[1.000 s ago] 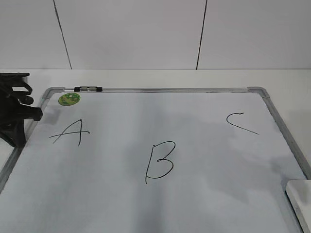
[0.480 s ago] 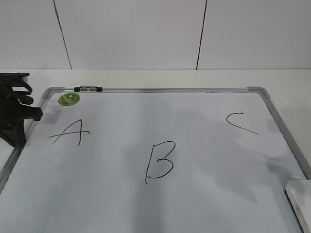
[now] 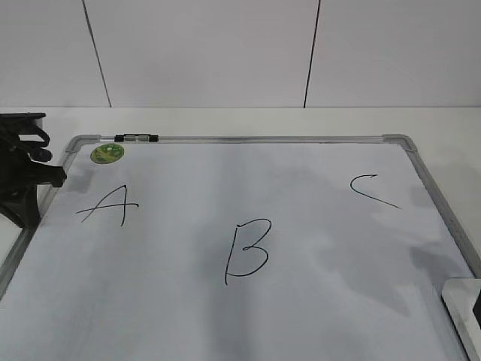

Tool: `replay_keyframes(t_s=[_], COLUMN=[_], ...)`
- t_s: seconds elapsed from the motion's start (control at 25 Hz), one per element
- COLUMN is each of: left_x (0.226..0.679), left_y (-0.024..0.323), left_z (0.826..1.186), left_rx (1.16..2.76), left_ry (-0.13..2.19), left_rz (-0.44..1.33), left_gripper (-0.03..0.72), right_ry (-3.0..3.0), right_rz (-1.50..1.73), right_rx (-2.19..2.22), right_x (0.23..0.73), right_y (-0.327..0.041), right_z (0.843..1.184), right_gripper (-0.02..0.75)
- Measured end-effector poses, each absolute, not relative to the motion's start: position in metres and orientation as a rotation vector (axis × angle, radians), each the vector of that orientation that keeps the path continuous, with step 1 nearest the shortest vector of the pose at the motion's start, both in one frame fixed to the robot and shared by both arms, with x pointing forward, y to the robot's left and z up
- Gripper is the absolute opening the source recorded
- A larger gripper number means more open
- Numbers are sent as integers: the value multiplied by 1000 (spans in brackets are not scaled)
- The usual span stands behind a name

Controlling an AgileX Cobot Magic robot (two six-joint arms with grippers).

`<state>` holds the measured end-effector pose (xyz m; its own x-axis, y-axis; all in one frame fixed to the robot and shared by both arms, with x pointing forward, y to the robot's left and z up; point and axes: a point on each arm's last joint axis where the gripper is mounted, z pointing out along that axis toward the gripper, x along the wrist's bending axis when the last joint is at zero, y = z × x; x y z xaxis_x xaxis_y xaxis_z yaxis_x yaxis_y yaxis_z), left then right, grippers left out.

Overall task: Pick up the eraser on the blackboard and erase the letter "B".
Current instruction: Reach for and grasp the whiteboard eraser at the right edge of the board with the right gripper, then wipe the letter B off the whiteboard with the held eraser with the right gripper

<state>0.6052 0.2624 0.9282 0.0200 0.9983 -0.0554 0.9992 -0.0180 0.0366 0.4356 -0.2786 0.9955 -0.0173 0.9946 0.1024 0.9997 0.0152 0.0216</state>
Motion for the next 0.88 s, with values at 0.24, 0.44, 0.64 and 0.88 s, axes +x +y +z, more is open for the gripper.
replay_keyframes(t_s=[0.24, 0.44, 0.64, 0.88], left_x=[605, 605, 605, 605], left_y=[262, 262, 262, 262], left_z=[928, 928, 928, 928], left_rx=[2196, 2196, 2196, 2195], left_ry=[2155, 2155, 2155, 2154], left_rz=[-21, -21, -21, -20], left_gripper=[19, 19, 19, 19], right_ry=[-2174, -2171, -2165, -2152], right_rz=[-87, -94, -77, -43], right_rx=[-2146, -2151, -2144, -2130], right_x=[441, 445, 448, 451], right_y=[-278, -278, -278, -278], right_z=[985, 982, 977, 970], right_gripper=[671, 671, 671, 670])
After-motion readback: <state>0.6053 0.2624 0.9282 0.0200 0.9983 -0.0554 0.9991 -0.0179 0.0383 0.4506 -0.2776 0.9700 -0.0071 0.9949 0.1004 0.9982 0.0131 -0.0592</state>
